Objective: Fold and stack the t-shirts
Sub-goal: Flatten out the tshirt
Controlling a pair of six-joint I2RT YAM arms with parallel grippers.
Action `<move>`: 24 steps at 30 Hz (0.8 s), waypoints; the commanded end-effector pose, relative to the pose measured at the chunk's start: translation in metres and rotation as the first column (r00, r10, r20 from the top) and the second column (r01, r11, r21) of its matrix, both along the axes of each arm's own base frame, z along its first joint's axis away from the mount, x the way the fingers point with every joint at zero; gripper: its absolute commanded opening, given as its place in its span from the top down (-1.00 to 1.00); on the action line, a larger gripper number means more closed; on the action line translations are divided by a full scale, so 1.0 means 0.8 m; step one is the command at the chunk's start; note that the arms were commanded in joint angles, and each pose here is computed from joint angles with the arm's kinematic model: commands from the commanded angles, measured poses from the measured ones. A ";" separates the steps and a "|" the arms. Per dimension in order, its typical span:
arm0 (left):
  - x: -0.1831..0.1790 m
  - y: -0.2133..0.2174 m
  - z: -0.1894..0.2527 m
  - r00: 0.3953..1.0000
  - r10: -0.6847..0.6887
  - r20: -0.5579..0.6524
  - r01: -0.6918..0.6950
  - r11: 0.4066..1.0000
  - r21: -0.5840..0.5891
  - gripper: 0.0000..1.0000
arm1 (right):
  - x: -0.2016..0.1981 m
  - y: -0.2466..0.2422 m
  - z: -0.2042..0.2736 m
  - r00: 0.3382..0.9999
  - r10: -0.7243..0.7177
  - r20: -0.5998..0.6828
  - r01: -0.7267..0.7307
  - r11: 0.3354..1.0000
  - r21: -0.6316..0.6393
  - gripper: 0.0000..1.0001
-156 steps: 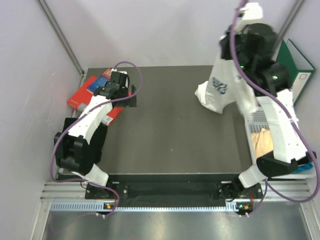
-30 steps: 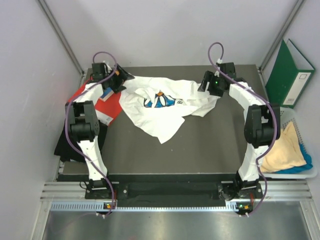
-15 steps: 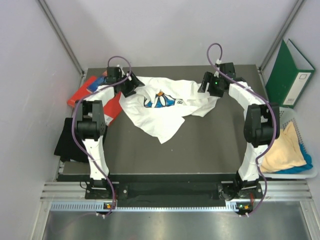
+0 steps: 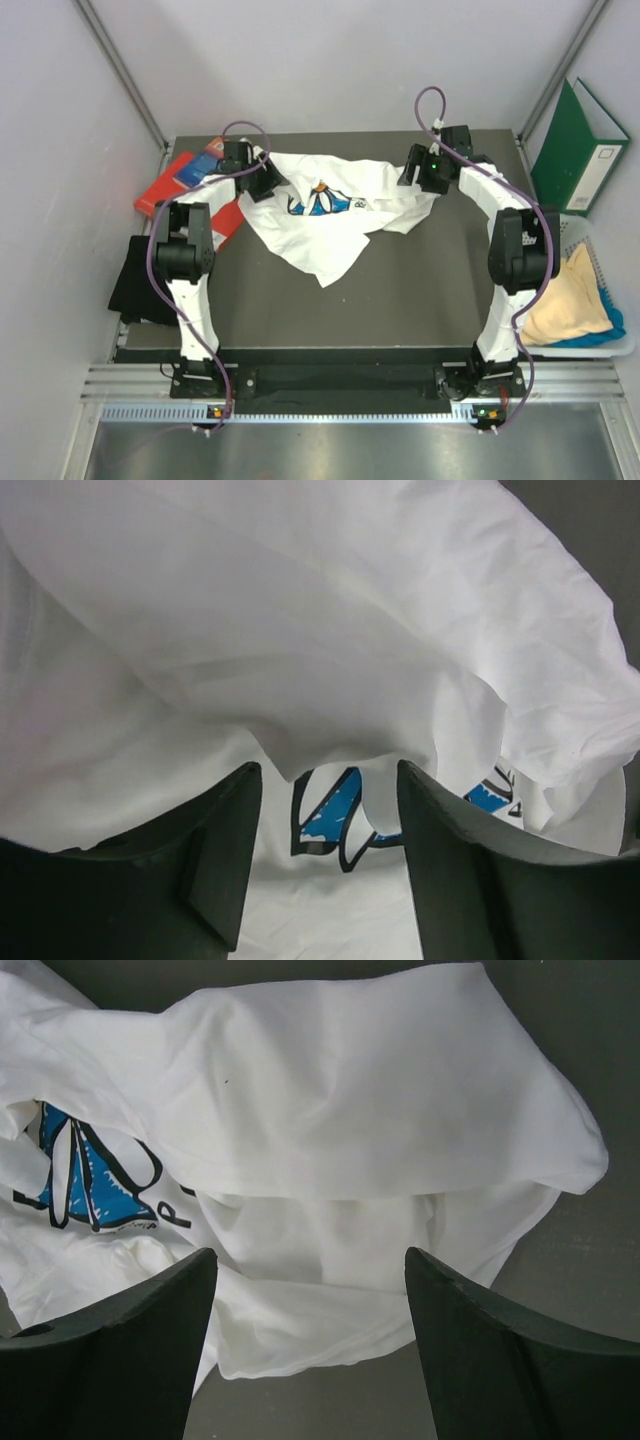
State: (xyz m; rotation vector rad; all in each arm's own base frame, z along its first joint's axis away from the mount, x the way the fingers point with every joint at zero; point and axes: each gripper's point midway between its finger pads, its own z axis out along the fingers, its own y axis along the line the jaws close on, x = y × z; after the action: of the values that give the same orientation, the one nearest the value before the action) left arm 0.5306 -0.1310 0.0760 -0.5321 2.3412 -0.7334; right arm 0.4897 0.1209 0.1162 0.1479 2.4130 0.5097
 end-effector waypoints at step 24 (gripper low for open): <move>0.100 0.030 0.179 0.973 0.078 0.219 -0.038 0.983 -0.179 1.00 | -0.024 -0.010 0.012 0.999 0.039 0.015 -0.039 0.999 -0.018 -0.50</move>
State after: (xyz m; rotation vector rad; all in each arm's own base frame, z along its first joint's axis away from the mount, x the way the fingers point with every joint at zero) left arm 0.5826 -0.1047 0.2204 -0.5180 2.0728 -0.8334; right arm 0.4601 0.1181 0.0890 0.1273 2.4959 0.5034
